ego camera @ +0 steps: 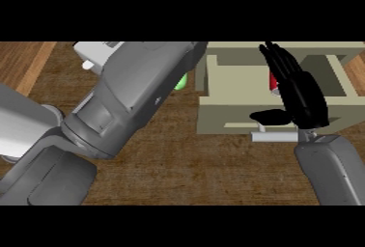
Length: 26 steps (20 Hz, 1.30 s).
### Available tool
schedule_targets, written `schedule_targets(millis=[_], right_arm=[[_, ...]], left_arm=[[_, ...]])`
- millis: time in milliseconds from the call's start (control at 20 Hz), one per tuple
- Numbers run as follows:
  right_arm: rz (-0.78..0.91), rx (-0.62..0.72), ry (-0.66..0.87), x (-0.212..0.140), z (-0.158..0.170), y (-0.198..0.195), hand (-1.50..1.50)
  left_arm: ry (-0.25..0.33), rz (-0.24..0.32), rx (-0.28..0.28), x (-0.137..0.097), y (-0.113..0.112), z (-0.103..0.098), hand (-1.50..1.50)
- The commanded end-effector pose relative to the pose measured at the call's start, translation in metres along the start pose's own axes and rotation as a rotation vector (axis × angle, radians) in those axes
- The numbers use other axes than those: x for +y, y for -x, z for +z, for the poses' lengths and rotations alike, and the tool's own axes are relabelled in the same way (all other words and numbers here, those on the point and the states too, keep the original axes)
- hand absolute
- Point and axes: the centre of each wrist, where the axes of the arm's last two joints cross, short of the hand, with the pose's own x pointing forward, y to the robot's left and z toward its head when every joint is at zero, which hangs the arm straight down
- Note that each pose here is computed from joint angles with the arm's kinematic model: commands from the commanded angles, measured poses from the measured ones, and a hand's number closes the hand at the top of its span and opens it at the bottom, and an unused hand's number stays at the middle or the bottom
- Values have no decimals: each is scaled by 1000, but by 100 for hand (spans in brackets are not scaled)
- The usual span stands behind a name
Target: Pick up the can, place it into the drawer and close the drawer
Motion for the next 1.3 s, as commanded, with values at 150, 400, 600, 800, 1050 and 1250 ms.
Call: schedule_targets(millis=[150, 400, 600, 800, 1050, 1250], right_arm=[[87, 7, -10, 64, -31, -7, -150], [134, 33, 50, 67, -56, 13, -150], [193, 72, 122, 69, -74, 21, -150], [199, 70, 161, 64, -98, 14, -150], [237, 77, 195, 55, -112, 22, -150], [238, 77, 233, 53, -121, 18, -150]], left_arm=[[-27, 6, 1, 18, 0, -7, -150], [-51, -17, -6, 50, -4, -18, -150], [-44, 6, 3, 56, -6, -17, -150], [-30, -24, 8, 55, 3, -13, -150], [-32, -23, 19, 79, -6, -15, -150], [-28, -17, -3, 98, -4, -15, -150]])
